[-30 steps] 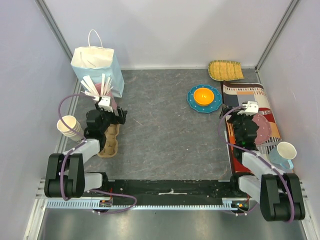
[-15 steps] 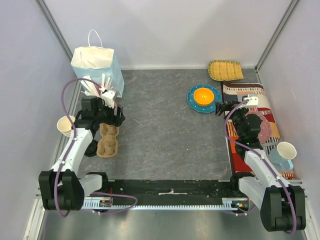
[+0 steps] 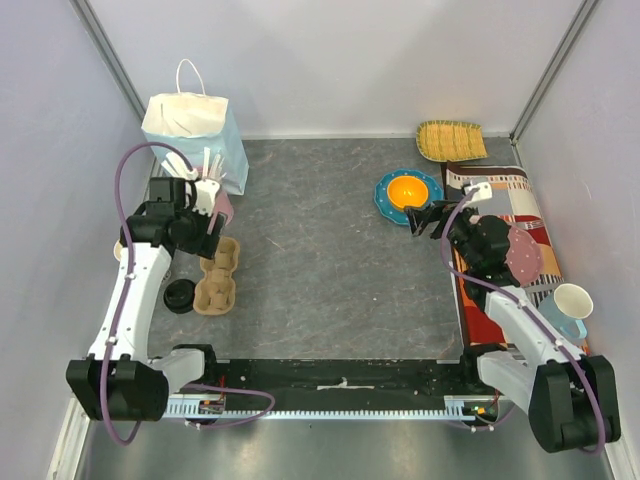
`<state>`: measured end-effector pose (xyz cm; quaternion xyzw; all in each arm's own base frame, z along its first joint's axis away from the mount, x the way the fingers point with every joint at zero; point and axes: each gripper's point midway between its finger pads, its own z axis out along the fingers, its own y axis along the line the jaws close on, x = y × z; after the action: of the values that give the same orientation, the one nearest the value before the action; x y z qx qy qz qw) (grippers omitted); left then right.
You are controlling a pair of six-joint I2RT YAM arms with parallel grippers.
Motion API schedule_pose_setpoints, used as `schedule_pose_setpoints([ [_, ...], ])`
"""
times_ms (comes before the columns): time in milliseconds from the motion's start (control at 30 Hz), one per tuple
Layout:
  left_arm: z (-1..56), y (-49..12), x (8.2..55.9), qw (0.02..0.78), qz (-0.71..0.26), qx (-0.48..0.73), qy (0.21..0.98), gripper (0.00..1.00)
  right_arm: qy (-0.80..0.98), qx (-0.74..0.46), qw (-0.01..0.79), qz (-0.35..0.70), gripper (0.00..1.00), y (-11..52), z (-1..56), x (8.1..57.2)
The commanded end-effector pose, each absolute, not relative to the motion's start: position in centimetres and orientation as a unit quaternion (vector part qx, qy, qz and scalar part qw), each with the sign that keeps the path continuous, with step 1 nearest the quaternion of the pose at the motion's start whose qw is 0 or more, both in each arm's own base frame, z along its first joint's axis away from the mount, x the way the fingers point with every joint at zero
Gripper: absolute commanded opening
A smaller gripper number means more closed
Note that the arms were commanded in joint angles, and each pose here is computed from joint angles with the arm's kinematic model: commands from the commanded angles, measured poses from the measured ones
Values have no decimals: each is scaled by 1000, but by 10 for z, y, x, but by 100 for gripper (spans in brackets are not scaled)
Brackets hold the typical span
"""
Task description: Pack the takeout coffee
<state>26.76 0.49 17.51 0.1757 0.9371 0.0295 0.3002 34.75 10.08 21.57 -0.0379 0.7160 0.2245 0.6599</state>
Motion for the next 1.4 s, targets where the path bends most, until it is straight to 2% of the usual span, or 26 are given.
schedule_pose_setpoints([
  [0, 216, 32, 254, 299, 105, 178, 932, 82, 702, -74, 656, 267, 98, 128, 236, 350],
  [267, 224, 73, 240, 268, 180, 203, 924, 83, 718, -128, 631, 265, 98, 160, 233, 352],
  [400, 215, 89, 244, 245, 167, 216, 930, 89, 721, -147, 626, 260, 98, 170, 236, 354],
  [633, 202, 104, 251, 232, 140, 218, 937, 88, 731, -169, 616, 241, 98, 181, 235, 355],
  [733, 199, 112, 253, 228, 141, 215, 939, 79, 732, -172, 616, 234, 98, 182, 235, 355],
  [800, 200, 118, 255, 227, 148, 209, 940, 67, 734, -175, 615, 231, 98, 182, 233, 355],
  [867, 203, 125, 259, 228, 156, 204, 939, 65, 737, -176, 613, 225, 98, 182, 230, 355],
  [1067, 200, 139, 262, 221, 150, 191, 945, 47, 735, -183, 614, 221, 98, 183, 231, 355],
  [1367, 188, 123, 261, 218, 104, 210, 947, 43, 740, -183, 610, 216, 98, 183, 226, 355],
])
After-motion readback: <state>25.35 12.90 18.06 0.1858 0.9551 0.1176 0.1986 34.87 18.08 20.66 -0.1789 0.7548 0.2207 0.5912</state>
